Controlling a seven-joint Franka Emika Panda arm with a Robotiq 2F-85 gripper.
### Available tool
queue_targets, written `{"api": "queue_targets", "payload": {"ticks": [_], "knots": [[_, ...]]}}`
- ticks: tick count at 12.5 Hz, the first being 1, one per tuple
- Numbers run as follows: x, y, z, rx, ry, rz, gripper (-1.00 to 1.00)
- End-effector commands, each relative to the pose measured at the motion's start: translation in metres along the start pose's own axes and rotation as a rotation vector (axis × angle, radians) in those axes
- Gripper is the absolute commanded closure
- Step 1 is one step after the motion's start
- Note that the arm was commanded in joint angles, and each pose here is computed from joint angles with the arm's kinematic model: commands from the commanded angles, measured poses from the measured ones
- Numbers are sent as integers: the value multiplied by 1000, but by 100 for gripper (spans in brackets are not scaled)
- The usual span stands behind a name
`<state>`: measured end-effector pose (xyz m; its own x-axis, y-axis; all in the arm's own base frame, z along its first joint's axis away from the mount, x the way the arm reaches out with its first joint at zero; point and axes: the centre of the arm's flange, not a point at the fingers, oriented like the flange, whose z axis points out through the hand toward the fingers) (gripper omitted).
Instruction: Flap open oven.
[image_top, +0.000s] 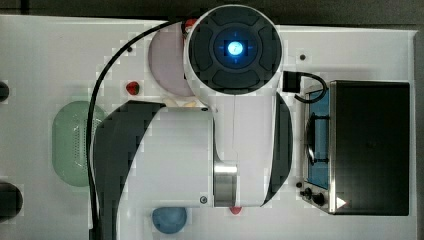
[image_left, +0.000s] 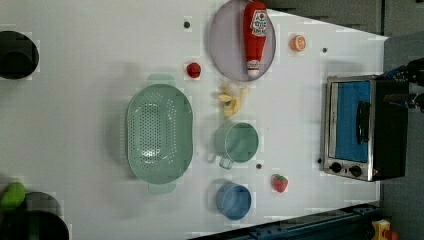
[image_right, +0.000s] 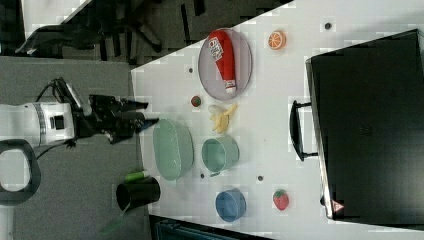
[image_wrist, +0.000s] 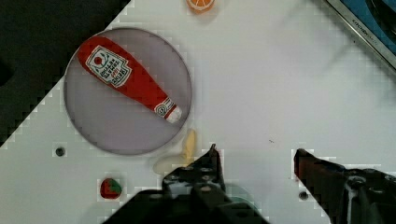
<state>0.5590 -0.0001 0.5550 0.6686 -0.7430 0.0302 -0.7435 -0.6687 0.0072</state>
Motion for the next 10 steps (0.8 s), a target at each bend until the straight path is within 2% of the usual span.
{"api": "queue_targets", "payload": {"ticks": [1, 3, 5, 6, 10], "knots": [[-25, 72, -66, -17, -19, 114, -59], [-25, 72, -66, -17, -19, 114, -99], [-25, 72, -66, -17, -19, 114, -100], [-25, 72, -66, -17, -19, 114, -89], [-25, 73, -65, -19, -20, 115, 9]]}}
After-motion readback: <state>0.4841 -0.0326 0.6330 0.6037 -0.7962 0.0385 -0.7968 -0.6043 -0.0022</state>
